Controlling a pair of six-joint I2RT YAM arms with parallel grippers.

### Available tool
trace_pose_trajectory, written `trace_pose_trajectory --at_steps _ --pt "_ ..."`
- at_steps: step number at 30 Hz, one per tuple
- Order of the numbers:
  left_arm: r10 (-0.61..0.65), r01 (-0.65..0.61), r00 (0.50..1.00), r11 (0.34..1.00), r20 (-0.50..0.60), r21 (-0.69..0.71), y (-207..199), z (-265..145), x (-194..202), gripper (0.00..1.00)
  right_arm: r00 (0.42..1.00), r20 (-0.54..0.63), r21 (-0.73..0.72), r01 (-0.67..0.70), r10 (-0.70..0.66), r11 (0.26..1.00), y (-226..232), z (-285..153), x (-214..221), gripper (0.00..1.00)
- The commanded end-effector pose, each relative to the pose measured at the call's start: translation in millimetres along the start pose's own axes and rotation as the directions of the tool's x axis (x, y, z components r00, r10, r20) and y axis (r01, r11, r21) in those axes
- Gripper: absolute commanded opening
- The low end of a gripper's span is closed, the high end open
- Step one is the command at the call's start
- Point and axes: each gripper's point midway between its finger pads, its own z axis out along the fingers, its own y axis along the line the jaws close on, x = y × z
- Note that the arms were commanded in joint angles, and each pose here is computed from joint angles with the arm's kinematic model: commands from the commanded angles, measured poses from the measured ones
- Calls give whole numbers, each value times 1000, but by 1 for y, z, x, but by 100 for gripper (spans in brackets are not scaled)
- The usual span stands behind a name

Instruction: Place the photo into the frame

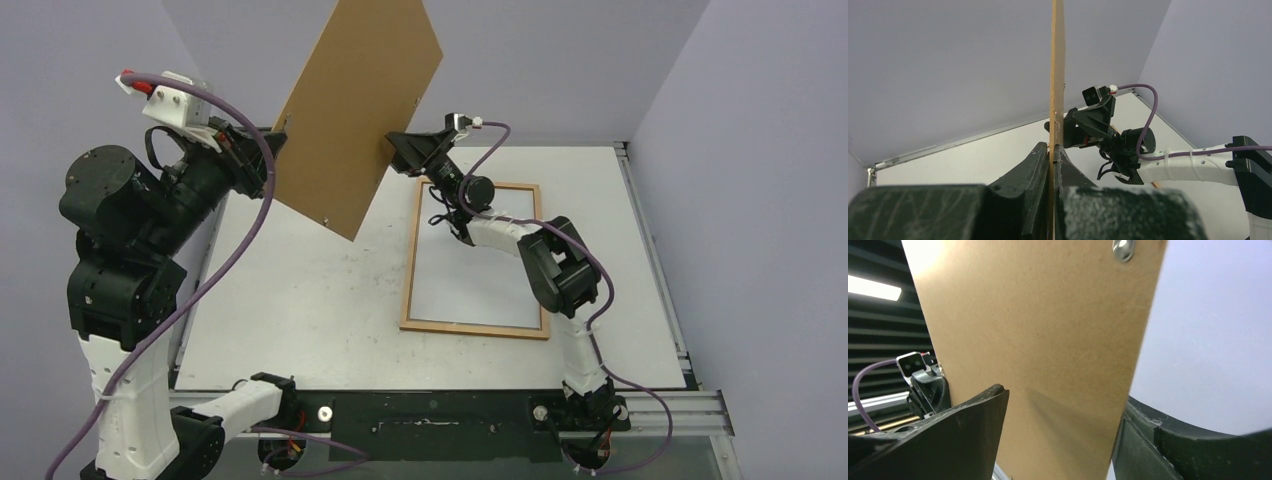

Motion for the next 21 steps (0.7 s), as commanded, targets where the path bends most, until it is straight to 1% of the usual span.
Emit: trace_pose_trajectory --at_steps 1,3,5,6,11,12,13,14,16,19,21 --pt "4 6 987 998 162 -63 9 -5 -35 0 996 41 -288 90 -81 953 97 -13 -10 60" --pt "-7 20 989 996 147 -85 14 -1 -28 0 994 45 -287 107 -99 952 107 -16 -12 47" --pt "-10 23 991 995 133 -99 18 3 -20 0 992 52 -285 123 -113 950 115 -19 -14 30" --pt "-8 21 991 994 130 -105 20 4 -18 0 992 52 -285 128 -118 950 118 -20 -15 25" --pt "8 9 993 989 114 -150 31 9 -8 0 991 56 -259 133 -122 957 125 -32 -21 19" --pt "7 10 995 988 104 -157 33 11 -4 3 990 62 -255 137 -125 957 129 -34 -23 16" --pt "6 10 996 987 93 -163 35 12 0 10 989 68 -246 141 -128 959 129 -38 -25 14" --pt "3 11 997 986 77 -169 37 15 6 25 988 71 -243 149 -135 959 132 -40 -27 11" --pt "-4 11 999 984 38 -175 41 19 20 37 989 73 -233 146 -132 961 135 -45 -31 6" --pt "-21 10 998 981 -55 -195 50 29 51 61 987 97 -211 143 -125 967 140 -56 -42 5" --pt "-44 15 991 974 -123 -224 61 33 75 70 984 117 -194 155 -134 969 146 -65 -51 5"
